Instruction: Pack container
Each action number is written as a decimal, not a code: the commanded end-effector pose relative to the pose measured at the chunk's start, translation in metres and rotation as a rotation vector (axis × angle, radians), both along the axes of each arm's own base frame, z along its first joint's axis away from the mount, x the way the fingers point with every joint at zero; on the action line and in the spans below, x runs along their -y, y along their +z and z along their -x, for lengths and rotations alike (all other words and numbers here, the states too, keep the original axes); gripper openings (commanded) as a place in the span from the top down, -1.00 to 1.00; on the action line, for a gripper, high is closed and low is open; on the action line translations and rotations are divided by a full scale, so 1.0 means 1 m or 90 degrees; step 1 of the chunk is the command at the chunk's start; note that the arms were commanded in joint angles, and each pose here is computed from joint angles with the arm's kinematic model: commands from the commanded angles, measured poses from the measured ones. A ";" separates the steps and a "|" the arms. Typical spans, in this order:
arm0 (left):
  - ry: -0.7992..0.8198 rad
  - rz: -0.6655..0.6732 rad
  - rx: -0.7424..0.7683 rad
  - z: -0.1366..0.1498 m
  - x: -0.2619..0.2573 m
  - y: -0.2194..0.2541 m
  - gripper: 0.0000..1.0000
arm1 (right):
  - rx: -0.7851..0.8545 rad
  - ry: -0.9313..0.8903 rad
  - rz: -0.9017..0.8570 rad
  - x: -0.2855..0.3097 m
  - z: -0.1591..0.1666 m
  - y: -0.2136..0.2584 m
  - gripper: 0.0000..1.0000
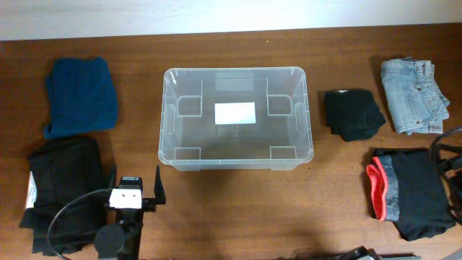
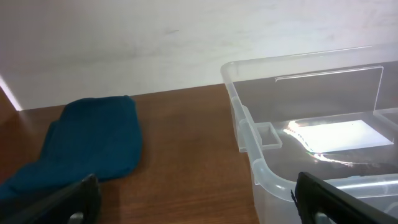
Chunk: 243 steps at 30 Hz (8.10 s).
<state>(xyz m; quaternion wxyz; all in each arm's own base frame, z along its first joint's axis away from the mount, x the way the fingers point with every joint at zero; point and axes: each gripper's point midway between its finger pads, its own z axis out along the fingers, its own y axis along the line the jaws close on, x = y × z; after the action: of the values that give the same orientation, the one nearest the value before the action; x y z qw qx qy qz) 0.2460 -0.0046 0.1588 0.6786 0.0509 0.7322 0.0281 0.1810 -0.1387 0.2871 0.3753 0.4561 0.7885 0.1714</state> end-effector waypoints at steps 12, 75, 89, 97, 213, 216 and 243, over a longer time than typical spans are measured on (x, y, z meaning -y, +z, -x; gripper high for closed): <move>-0.004 -0.010 0.001 0.000 0.001 -0.002 -0.99 | 0.068 0.355 0.208 -0.075 -0.035 0.030 -0.96; 0.017 -0.011 0.000 0.000 -0.005 -0.002 -0.99 | -0.242 0.217 0.375 0.018 -0.079 -0.025 -0.97; -0.030 -0.012 0.117 0.002 0.008 0.046 -0.99 | -0.241 0.216 0.376 0.019 -0.080 -0.025 -0.97; -0.034 -0.112 0.134 0.015 0.010 0.107 -0.99 | -0.241 0.216 0.376 0.019 -0.080 -0.025 -0.97; 0.549 -0.190 -0.974 -0.038 -0.139 -0.126 -0.97 | -0.241 0.216 0.377 0.019 -0.080 -0.025 -0.97; 0.556 -0.197 -0.978 -0.033 -0.141 -0.129 -0.97 | -0.241 0.216 0.377 0.019 -0.080 -0.025 -0.97; 0.614 -0.250 -0.956 -0.020 -0.161 -0.132 -0.96 | -0.241 0.216 0.377 0.019 -0.080 -0.025 -0.97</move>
<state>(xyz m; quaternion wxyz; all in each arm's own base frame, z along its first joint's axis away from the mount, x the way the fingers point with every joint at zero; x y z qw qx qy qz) 0.2709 0.1492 0.0299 -0.0786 -0.1286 0.9115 0.3827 0.2606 -0.1568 0.2567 0.2967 0.2101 0.9272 -0.0902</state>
